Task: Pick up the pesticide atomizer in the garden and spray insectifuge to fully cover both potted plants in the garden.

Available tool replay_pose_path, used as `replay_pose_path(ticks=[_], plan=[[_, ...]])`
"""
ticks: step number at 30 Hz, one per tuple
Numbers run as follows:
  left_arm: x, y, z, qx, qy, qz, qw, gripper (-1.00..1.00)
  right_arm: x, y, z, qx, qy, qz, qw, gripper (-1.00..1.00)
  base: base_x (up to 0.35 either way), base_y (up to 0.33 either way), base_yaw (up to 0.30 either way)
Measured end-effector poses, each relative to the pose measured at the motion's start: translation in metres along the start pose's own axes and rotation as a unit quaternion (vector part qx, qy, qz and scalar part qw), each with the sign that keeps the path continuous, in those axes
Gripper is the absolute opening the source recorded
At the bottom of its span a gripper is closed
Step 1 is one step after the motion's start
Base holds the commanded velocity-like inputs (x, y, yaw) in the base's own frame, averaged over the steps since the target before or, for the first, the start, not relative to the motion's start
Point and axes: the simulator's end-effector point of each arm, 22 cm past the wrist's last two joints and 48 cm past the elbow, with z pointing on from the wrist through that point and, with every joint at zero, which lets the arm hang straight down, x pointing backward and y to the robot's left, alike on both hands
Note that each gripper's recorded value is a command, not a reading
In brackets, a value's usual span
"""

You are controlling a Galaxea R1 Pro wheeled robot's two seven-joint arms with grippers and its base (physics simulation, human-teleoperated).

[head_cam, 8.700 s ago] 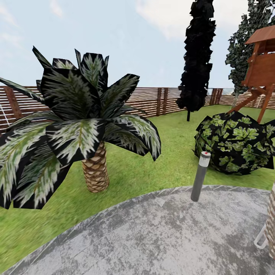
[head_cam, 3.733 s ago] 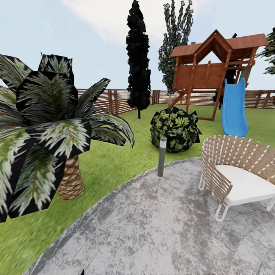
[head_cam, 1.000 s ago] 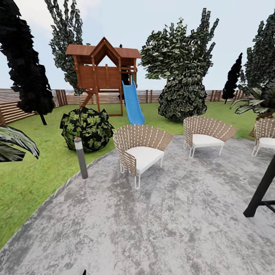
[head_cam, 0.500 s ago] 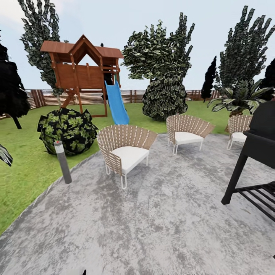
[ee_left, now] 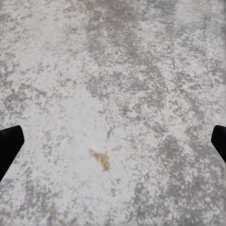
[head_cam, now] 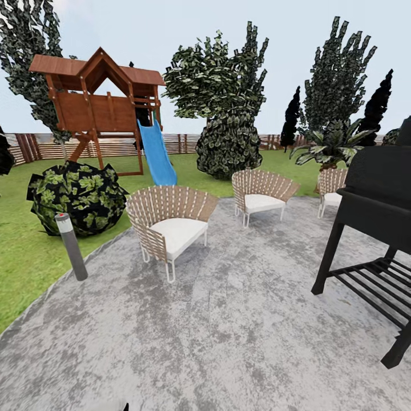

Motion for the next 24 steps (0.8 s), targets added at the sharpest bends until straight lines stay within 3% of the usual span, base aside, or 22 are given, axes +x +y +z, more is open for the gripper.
replay_pose_path(ticks=[14,24], plan=[[0.020,0.001,0.014,0.000,-0.001,0.000,1.0000,1.00,0.013,-0.001,0.020,0.002,-0.002,0.002,1.0000,1.00,0.000,0.000,-0.016],[0.033,0.001,0.024,0.001,-0.004,0.000,1.0000,1.00,0.022,-0.001,0.035,0.002,-0.005,0.002,1.0000,1.00,0.000,0.000,-0.241]])
